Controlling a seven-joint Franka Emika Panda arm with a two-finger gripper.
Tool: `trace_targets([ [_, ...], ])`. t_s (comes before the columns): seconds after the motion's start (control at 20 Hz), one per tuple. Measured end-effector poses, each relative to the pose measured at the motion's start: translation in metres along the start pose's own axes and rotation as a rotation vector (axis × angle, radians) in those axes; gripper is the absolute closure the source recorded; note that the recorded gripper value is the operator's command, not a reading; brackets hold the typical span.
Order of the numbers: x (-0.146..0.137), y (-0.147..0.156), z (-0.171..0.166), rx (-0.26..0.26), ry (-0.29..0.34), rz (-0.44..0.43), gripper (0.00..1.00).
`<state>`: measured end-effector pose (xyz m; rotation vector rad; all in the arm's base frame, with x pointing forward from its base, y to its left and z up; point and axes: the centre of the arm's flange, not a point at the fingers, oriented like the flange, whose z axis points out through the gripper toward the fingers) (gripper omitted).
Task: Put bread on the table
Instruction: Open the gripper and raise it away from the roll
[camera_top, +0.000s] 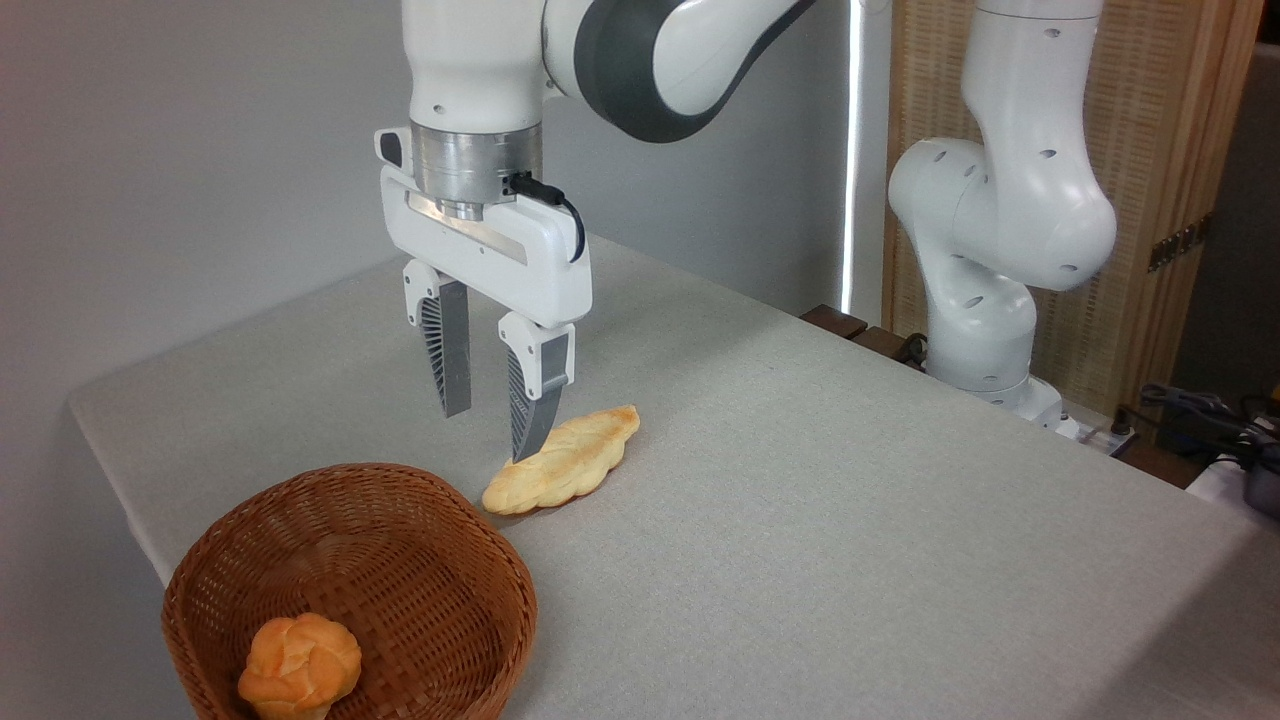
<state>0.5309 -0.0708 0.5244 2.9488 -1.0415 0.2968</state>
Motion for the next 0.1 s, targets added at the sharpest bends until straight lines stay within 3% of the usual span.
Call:
trace_targets([
  [0.1, -0.0049, -0.0069, -0.0033, -0.009, -0.015, 0.042, 0.00],
])
